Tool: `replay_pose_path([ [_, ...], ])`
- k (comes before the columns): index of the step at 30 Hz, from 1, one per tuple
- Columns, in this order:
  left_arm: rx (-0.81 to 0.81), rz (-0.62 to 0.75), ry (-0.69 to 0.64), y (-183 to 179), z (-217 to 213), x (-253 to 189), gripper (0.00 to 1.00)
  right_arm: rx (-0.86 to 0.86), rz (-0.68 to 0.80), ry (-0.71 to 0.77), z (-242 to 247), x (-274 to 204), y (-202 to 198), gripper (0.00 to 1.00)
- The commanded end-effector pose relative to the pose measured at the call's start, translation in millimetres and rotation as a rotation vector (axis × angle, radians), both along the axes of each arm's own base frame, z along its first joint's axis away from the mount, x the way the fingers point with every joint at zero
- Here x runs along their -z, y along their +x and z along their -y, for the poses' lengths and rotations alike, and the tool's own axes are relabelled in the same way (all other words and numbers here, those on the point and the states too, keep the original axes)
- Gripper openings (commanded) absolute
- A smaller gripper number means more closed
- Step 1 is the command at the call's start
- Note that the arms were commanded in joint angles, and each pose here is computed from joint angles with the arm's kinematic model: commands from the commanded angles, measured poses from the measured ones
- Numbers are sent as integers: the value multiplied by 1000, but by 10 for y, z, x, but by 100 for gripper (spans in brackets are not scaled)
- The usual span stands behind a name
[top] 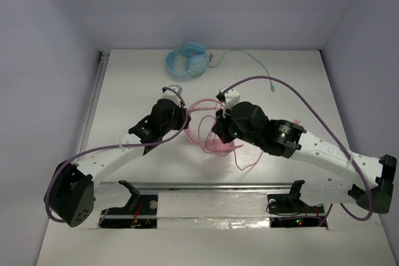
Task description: Wrap the headphones
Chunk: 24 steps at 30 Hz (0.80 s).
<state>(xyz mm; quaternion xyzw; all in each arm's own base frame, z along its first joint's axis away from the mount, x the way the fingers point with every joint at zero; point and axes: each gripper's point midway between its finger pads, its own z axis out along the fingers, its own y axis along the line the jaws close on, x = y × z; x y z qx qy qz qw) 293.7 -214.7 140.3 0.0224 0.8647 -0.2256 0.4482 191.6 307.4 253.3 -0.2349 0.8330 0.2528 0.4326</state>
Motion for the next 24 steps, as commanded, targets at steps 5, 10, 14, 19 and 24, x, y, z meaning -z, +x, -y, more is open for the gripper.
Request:
replay_pose_path([
  [5, 118, 39, -106, -177, 191, -392, 0, 82, 125, -6, 289, -392, 268, 0],
  [10, 168, 40, -131, -279, 229, -450, 0, 179, 176, -76, 496, -401, 444, 0],
  [14, 219, 33, -150, -374, 272, -497, 0, 283, 236, -125, 669, -421, 588, 0],
  [19, 283, 31, -181, -491, 330, -565, 0, 411, 287, -105, 893, -498, 796, 0],
  [24, 322, 25, -226, -528, 356, -605, 0, 487, 278, 32, 954, -479, 861, 0],
])
